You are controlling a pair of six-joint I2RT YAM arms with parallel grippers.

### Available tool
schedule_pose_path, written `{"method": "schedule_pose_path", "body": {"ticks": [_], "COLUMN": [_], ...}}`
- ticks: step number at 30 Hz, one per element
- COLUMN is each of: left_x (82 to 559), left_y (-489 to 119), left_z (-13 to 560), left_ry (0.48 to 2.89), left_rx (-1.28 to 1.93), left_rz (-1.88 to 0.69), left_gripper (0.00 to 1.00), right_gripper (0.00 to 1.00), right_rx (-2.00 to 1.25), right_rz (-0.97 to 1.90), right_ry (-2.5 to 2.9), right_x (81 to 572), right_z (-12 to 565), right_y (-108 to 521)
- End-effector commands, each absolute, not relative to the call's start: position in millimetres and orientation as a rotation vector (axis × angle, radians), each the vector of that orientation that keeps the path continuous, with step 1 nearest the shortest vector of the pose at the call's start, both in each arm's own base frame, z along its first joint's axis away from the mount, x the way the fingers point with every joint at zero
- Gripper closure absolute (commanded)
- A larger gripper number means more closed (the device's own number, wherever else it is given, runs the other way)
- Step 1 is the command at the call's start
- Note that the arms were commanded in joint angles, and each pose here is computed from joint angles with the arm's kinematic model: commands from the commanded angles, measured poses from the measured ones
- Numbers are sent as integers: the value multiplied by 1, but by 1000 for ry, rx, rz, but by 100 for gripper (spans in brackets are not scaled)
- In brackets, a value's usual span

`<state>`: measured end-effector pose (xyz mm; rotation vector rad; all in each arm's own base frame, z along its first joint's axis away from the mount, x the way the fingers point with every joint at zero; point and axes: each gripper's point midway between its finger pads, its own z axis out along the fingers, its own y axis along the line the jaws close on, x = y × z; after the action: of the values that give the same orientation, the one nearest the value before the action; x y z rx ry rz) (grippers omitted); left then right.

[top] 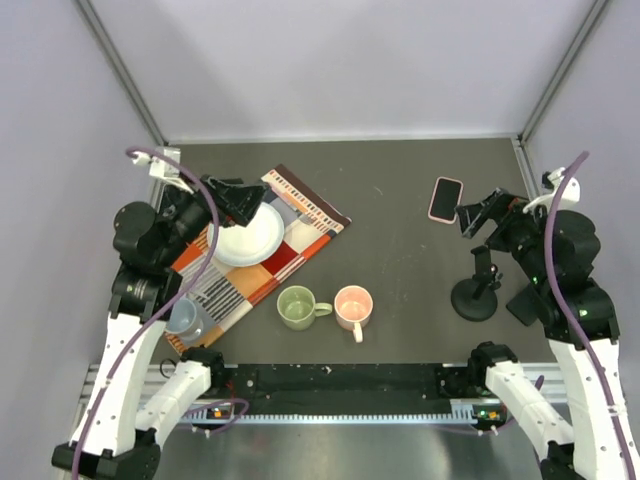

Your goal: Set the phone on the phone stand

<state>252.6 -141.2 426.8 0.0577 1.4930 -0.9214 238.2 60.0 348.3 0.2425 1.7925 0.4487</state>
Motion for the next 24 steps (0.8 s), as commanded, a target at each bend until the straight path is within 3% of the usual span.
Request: {"method": "schedule_pose_path", "body": {"ticks": [1, 17, 21, 24], "left_x": [253, 256, 254, 250], "left_y": [-160, -185, -186, -187], "left_z": [419, 373, 373, 372], "left_ry": [1546, 1690, 1690, 1690], "left_rx": [129, 226, 232, 242], "left_rz": [-1031, -1190, -1197, -1206], "left_gripper": [1, 6, 7, 7], "right_gripper": [1, 1, 14, 32], "right_rx": [225, 467, 483, 493], "right_rz": [354, 109, 75, 46], "right_ry": [1859, 1988, 1994, 2007], "right_x": [229, 195, 200, 203], "right_z": [318, 241, 238, 231], "right_y": [49, 3, -1, -4]}}
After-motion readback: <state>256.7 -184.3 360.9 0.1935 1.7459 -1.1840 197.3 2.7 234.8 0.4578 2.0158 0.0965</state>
